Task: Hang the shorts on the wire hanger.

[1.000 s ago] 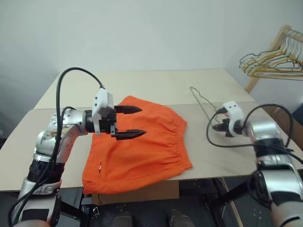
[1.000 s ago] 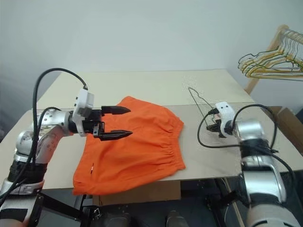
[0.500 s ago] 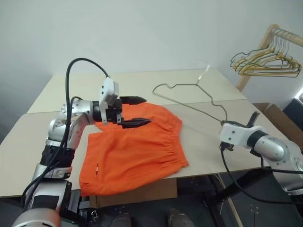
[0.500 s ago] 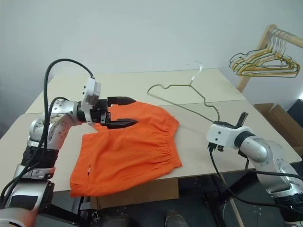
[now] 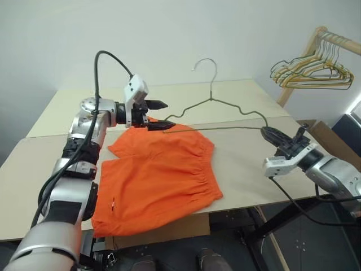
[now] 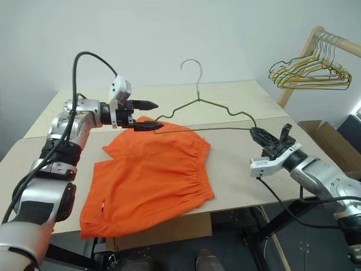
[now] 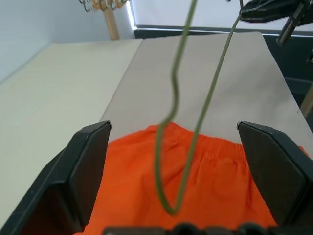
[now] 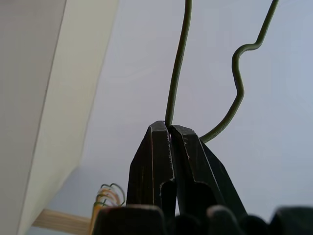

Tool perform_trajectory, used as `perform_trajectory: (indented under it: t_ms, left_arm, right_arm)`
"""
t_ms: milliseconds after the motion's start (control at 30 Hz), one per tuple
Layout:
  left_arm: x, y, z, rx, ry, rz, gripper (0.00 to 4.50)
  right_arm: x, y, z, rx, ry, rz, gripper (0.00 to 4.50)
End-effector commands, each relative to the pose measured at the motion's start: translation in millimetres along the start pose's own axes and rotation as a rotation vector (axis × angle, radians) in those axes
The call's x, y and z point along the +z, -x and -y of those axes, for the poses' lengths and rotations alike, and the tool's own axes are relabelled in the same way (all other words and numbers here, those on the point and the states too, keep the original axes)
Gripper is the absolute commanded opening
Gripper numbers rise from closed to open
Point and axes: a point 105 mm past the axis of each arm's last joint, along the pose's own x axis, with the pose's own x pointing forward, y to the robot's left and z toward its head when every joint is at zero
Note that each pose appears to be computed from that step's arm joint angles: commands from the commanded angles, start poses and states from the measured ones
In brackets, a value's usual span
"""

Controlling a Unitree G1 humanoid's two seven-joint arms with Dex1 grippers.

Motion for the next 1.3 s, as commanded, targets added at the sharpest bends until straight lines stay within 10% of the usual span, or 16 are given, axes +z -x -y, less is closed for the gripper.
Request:
perform_trajectory:
  t_ms: [33, 467, 967, 1100, 1300]
  left_arm:
    - [13, -5, 4, -0.082, -0.056, -0.017, 4.5]
    - [-13, -12, 17, -0.221, -0.114, -0.181, 4.5]
    - [-20, -18, 10, -0.151, -0.12, -0.208, 0.11]
    - [-18, -18, 9, -0.143, -0.115, -0.2, 0.05]
    - [-16, -14, 6, -0.124, -0.086, -0.184, 0.0]
  right_arm:
    - [-8, -2, 19, -0.07, 0.062, 0.007, 0.01]
    - [-7, -6, 27, -0.092, 0.064, 0.015, 0.01]
    - [-5, -13, 31, -0.108, 0.066, 0.032, 0.0]
    - [-4, -12, 30, -0.094, 0.058, 0.046, 0.0]
    - [9, -8, 26, -0.039, 0.015, 0.132, 1.81]
